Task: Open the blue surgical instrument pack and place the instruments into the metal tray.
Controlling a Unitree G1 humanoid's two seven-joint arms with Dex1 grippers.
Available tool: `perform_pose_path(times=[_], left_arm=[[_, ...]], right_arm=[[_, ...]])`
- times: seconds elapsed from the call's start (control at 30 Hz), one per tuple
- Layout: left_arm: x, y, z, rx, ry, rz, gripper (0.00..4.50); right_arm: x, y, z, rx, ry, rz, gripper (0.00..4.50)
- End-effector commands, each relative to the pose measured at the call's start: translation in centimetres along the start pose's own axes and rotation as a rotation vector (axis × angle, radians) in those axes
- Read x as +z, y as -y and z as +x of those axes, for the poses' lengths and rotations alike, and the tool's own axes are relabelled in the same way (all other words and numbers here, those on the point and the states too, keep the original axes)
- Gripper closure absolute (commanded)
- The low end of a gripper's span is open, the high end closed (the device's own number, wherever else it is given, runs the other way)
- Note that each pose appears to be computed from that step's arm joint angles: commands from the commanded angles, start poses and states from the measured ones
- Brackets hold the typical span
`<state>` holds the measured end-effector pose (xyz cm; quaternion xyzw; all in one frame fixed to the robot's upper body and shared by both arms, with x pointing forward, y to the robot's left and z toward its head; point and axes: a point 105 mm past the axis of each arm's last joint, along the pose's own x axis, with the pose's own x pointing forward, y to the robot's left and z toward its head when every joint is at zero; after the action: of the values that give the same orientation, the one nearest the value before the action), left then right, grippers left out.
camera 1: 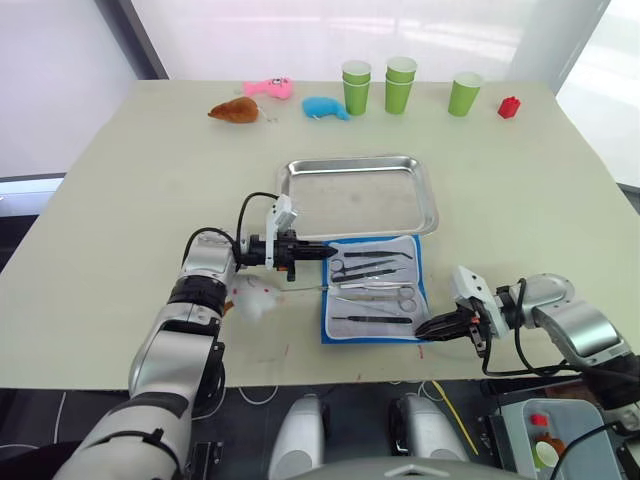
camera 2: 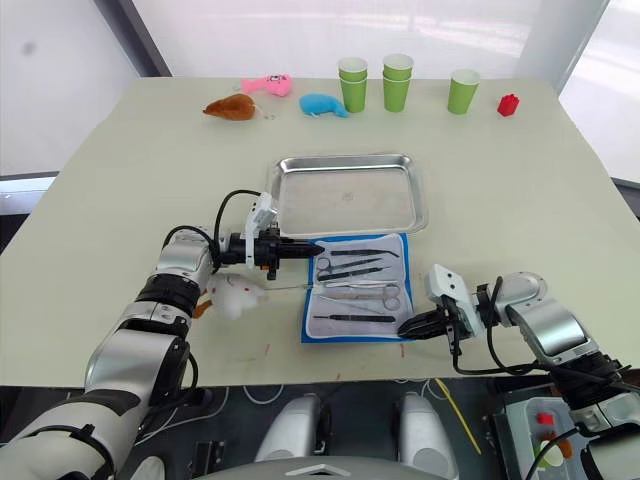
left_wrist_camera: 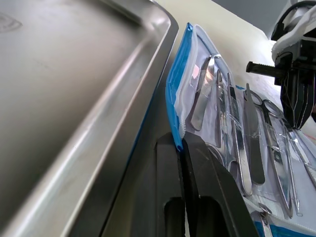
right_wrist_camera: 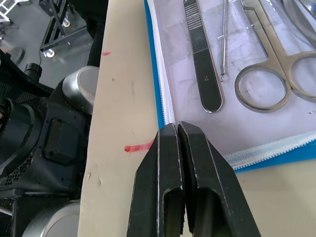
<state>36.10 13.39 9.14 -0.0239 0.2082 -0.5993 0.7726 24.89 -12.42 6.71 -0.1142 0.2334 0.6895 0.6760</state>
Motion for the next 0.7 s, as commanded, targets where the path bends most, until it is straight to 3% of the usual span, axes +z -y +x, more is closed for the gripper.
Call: perform_pose_path(times=[0.03, 0.7], left_arm=[[-4.0, 0.4, 0.9, -0.026, -0.116, -0.146, 4.5], [-2.8, 0.0, -0.4, 0.011, -0.089, -0.036, 4.5]], right_arm=[[-1.1, -0.3, 0.4, 0.012, -0.023, 0.032, 4.42], [-0.8, -0.1, 1.0, 0.023, 0.005, 0.026, 4.42]])
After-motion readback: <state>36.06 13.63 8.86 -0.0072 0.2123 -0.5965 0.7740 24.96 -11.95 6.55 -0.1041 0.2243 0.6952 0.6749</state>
